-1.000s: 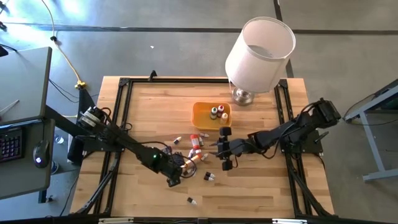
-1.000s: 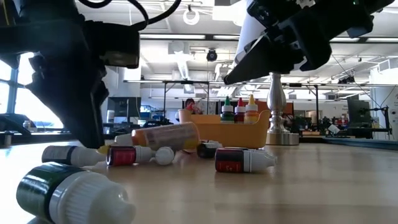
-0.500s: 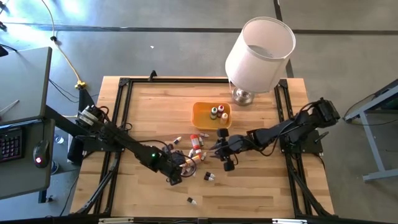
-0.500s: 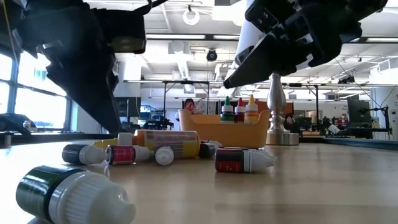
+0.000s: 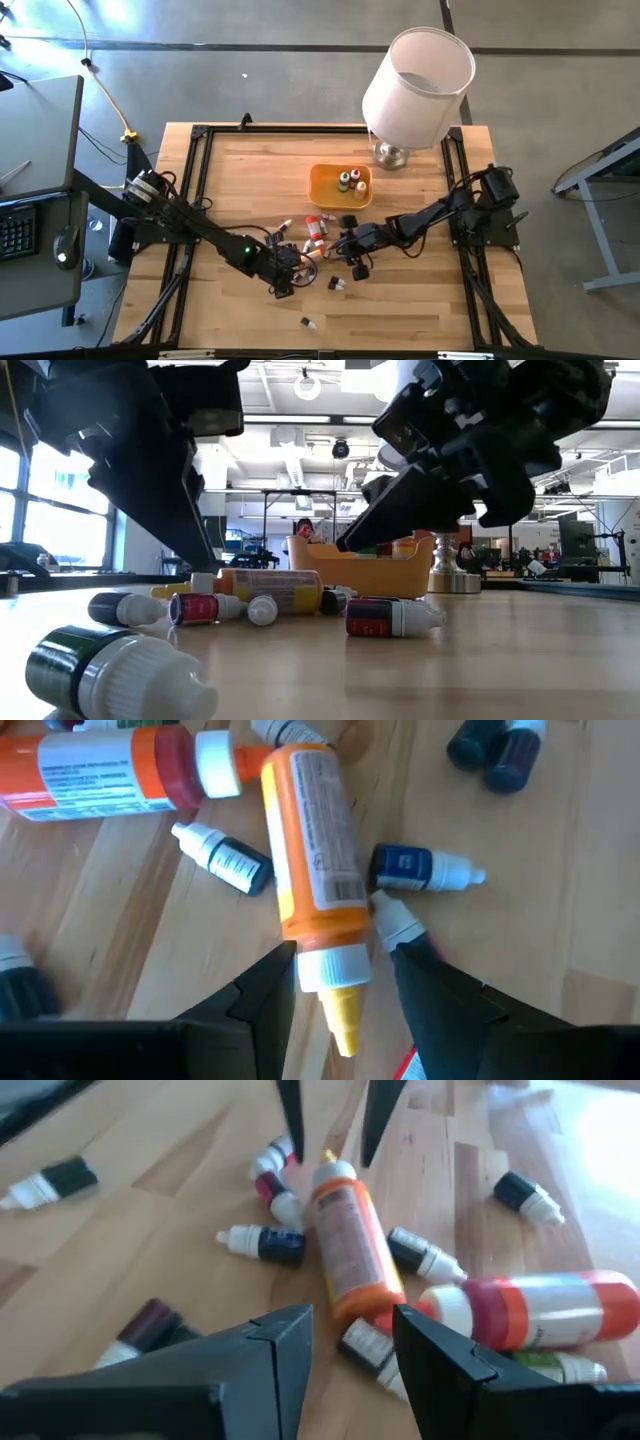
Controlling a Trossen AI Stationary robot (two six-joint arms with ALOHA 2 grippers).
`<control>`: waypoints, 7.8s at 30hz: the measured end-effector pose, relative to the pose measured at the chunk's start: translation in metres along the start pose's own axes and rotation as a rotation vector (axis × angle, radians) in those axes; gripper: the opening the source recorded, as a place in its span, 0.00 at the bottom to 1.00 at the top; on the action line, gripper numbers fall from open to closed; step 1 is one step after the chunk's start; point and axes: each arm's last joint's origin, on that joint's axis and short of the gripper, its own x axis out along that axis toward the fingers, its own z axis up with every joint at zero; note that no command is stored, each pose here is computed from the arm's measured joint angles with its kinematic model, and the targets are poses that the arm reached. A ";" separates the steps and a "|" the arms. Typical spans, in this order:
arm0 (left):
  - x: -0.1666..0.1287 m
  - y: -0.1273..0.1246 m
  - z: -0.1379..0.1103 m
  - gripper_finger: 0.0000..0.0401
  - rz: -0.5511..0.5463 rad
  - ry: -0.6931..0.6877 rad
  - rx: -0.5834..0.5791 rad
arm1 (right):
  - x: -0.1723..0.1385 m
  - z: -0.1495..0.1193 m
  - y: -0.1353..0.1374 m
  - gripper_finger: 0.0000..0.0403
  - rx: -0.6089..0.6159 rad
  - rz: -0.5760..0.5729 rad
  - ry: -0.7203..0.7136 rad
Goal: Pick & Place food coloring
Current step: Put the large yellow food coloring bottle into the yellow container
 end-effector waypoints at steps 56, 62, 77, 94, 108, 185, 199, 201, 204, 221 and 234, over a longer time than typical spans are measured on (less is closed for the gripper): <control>0.015 -0.002 -0.005 0.41 0.059 -0.018 0.026 | 0.001 0.001 0.000 0.33 -0.008 0.005 -0.012; -0.019 0.002 -0.005 0.41 0.065 -0.008 0.069 | 0.001 0.000 0.000 0.33 -0.009 0.005 -0.008; -0.080 0.001 -0.092 0.41 0.130 -0.536 0.006 | 0.001 -0.001 -0.002 0.33 -0.015 -0.008 0.002; 0.008 0.007 -0.084 0.41 -0.078 -0.536 -0.052 | 0.001 0.001 -0.009 0.33 -0.014 -0.019 -0.017; 0.013 0.005 -0.080 0.41 -0.035 -0.543 -0.025 | 0.001 0.000 -0.009 0.33 -0.014 -0.018 -0.014; 0.040 0.002 -0.088 0.41 0.034 -0.532 -0.050 | 0.000 0.011 -0.006 0.33 -0.028 0.029 -0.126; 0.050 0.013 -0.077 0.41 0.000 -0.498 -0.035 | 0.000 0.007 -0.006 0.33 0.056 0.027 -0.081; 0.050 0.013 -0.076 0.40 0.003 -0.502 -0.024 | 0.000 0.006 -0.006 0.33 0.063 0.027 -0.071; 0.049 0.012 -0.075 0.35 -0.016 -0.505 0.003 | 0.000 0.006 -0.006 0.33 0.077 0.027 -0.068; 0.021 0.006 -0.049 0.26 -0.025 -0.628 0.083 | 0.000 0.005 -0.005 0.33 0.087 0.030 -0.066; -0.057 0.015 0.006 0.26 0.087 -0.427 0.302 | 0.001 -0.005 -0.005 0.33 0.088 0.004 0.037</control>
